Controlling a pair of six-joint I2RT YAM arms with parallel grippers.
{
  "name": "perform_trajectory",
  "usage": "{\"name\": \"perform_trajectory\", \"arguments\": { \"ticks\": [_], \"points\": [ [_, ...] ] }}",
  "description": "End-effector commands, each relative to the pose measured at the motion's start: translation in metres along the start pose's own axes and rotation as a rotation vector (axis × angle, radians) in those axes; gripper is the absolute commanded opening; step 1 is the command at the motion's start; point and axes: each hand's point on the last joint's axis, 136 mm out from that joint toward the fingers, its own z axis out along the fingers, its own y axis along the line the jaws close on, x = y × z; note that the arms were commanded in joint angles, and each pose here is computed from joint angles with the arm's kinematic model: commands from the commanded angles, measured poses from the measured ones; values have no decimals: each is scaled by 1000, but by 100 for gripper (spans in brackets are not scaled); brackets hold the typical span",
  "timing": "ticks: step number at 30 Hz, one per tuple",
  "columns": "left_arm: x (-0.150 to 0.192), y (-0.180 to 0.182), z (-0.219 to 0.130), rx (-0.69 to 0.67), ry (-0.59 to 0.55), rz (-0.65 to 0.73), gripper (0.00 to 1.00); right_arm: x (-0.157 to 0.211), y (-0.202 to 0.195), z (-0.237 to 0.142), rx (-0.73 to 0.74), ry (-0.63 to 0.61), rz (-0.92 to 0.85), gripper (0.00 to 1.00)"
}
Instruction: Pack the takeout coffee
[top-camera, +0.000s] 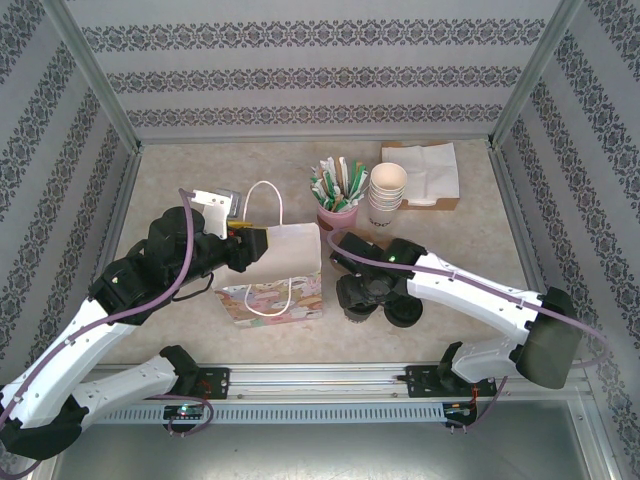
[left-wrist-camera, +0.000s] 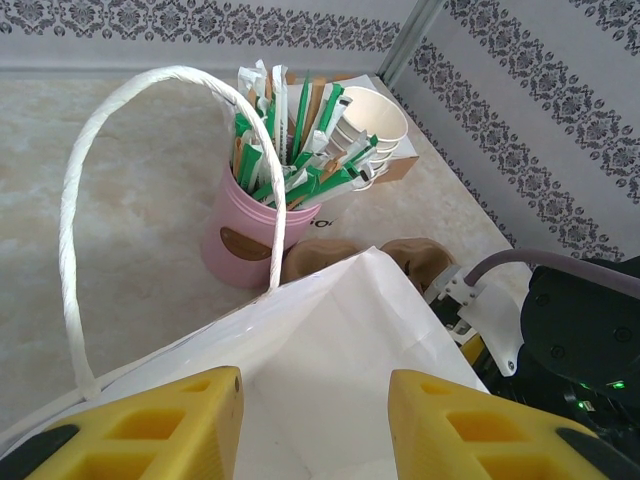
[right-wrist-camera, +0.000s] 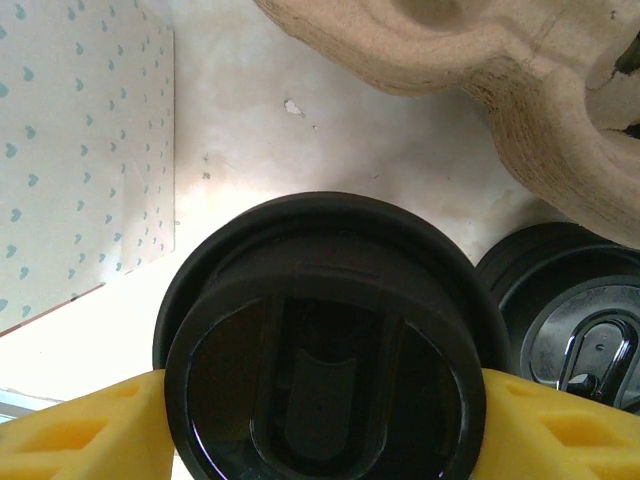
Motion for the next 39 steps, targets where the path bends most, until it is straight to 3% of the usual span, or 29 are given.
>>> {"name": "perform_trajectory", "arguments": {
  "ticks": [1, 12, 21, 27, 39],
  "points": [
    [0, -3, -2, 12, -6, 6, 43, 49, -28, 33, 138, 199, 22, 65],
    [0, -4, -1, 13, -8, 8, 43, 63, -37, 45, 216, 217, 11, 63],
    [1, -4, 0, 15, -5, 4, 43, 67, -21, 52, 87, 193, 73, 59],
    [2, -3, -1, 13, -5, 1, 43, 71, -46, 49, 289, 193, 21, 58],
    [1, -5, -2, 22, -6, -9, 43, 36, -26, 13, 153, 49, 59, 65]
  ]
}}
